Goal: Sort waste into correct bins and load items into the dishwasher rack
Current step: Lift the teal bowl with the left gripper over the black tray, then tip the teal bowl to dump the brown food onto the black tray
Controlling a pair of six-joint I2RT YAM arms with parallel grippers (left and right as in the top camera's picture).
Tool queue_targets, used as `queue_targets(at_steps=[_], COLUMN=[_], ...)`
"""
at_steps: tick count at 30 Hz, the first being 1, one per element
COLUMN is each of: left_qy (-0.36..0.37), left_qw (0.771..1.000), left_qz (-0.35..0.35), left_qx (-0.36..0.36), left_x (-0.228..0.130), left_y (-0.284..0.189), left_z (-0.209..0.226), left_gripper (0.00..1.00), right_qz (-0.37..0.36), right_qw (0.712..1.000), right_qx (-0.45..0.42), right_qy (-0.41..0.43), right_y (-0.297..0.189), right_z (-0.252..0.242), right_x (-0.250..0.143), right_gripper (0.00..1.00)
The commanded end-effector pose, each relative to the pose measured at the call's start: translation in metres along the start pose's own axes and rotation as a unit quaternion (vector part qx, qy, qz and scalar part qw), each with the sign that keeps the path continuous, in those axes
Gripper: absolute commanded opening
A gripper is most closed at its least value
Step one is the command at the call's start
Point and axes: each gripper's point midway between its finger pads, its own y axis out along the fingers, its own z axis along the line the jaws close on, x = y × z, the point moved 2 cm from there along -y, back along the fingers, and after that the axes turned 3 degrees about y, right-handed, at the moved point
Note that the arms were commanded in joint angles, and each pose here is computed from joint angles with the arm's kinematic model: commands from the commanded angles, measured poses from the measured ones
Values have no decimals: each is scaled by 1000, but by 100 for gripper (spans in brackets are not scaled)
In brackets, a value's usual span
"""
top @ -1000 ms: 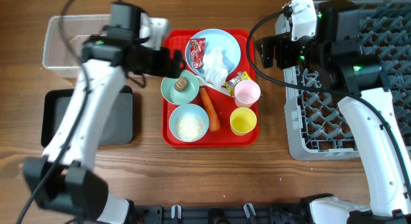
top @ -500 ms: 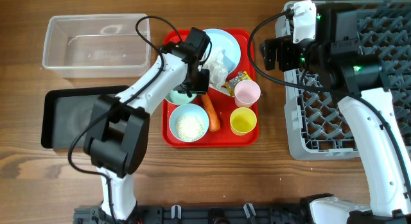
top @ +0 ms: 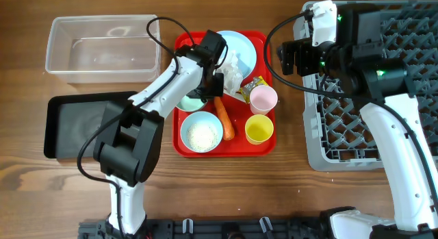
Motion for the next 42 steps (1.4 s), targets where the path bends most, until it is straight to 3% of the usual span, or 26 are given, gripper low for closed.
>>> queue_targets(at_steps=[1, 7, 11, 17, 23, 29, 33, 38, 42], left_qy=[-5, -6, -50, -165, -205, -230, -281, -282, -304], left_qw=[998, 991, 992, 986, 970, 919, 891, 843, 820], left_qz=[-50, -126, -107, -14, 10, -89, -127, -201, -210], left_qx=[-21, -46, -38, -7, -133, -306, -334, -412, -437], left_x=[16, 15, -8, -53, -67, -78, -99, -106, -107], left_y=[-45, -133, -163, -174, -159, -147, -125, -130, -129], left_z=[-6, -6, 22, 99, 150, 204, 241, 252, 259], left_gripper=[4, 4, 4, 4, 4, 4, 4, 4, 4], right_qz=[-7, -7, -7, -7, 11, 24, 26, 26, 29], right_qw=[1000, 1000, 1000, 1000, 1000, 1000, 999, 999, 999], right_qx=[-13, -13, -13, -13, -14, -12, -11, -9, -9], right_qy=[4, 5, 4, 5, 8, 11, 15, 25, 26], right_y=[-1, -1, -1, -1, 9, 18, 18, 18, 18], right_z=[-3, -3, -3, -3, -5, -6, -6, -5, -5], right_x=[6, 6, 6, 6, 0, -4, -5, -5, -6], right_gripper=[100, 100, 100, 100, 100, 100, 100, 99, 100])
